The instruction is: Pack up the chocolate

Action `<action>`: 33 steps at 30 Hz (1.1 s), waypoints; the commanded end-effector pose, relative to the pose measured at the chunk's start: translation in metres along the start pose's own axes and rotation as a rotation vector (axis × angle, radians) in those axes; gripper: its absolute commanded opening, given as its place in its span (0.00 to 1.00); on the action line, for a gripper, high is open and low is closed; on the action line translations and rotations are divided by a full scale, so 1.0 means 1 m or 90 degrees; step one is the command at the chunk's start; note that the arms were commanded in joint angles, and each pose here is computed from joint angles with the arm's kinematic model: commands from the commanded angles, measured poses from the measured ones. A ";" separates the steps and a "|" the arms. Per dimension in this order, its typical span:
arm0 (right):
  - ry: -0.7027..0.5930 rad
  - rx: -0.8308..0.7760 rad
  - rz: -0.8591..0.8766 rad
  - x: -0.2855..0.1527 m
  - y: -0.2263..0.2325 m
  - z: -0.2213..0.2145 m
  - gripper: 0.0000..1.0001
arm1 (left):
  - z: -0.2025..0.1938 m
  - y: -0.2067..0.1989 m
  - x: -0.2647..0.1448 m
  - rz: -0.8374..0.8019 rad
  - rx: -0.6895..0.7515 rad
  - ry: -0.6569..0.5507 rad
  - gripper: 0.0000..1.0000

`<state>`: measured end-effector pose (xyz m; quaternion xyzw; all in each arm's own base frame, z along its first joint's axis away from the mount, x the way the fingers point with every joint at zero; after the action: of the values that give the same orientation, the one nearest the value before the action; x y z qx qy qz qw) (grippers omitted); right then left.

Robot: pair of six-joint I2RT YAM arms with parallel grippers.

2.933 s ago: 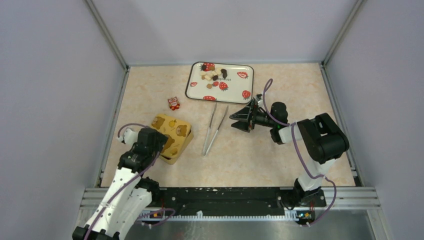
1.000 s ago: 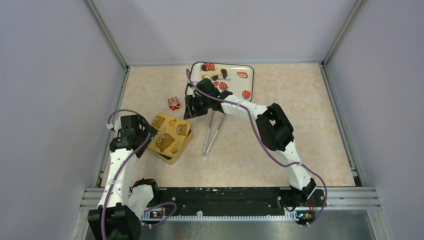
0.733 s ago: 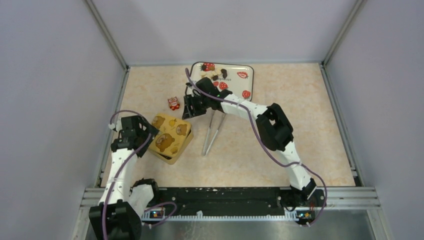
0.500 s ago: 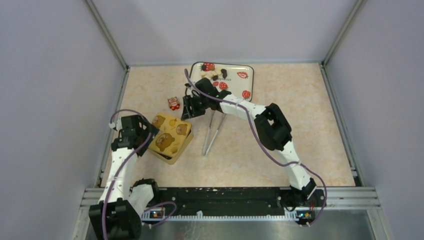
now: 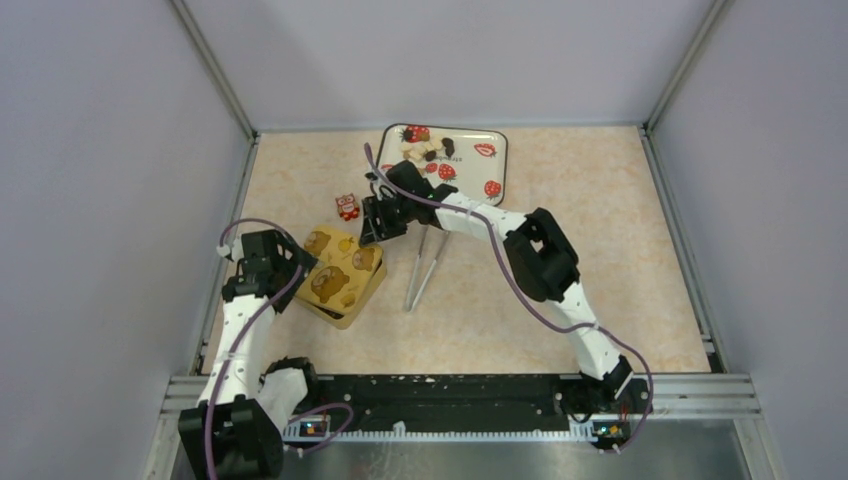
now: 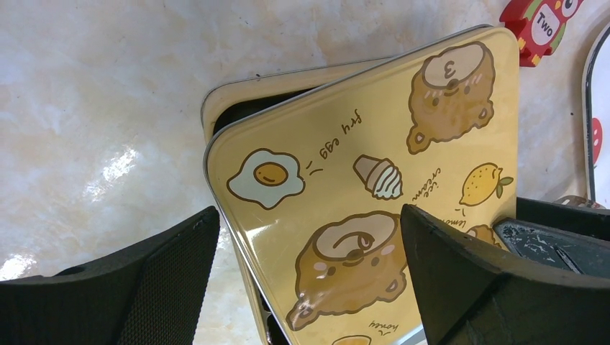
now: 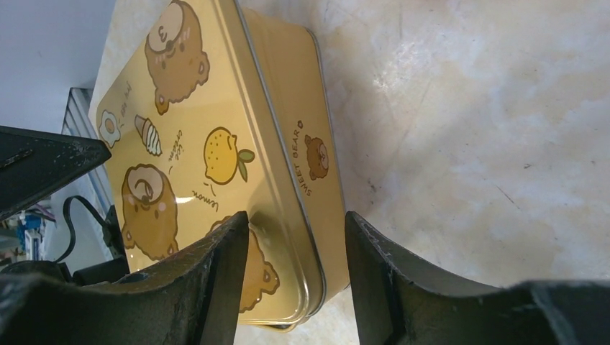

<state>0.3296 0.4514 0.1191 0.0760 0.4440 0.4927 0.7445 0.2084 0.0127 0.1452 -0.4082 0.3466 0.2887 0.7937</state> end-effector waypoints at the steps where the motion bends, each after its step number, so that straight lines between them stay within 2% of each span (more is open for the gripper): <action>1: -0.027 -0.025 0.036 -0.005 0.024 0.014 0.51 | 0.009 -0.004 -0.002 -0.013 0.005 -0.031 0.99; 26: -0.024 -0.044 0.003 -0.021 0.024 -0.003 0.48 | 0.017 -0.006 0.000 -0.010 0.014 -0.046 0.99; 33: -0.018 -0.055 0.000 -0.020 0.026 -0.007 0.50 | 0.021 -0.011 0.002 -0.017 0.017 -0.046 0.99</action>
<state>0.3117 0.4408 0.1088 0.0614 0.4508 0.4913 0.7427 0.2096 0.0198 0.1413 -0.3928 0.3493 0.2988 0.7965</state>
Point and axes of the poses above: each gripper's point midway between its finger pads, its own x axis out along the fingers, its own y axis along the line the jaws close on, z = x × y, the point moved 6 cm from there along -x, back along the fingers, and after that the axes turned 5 degrees about -x, right-handed, at the moved point
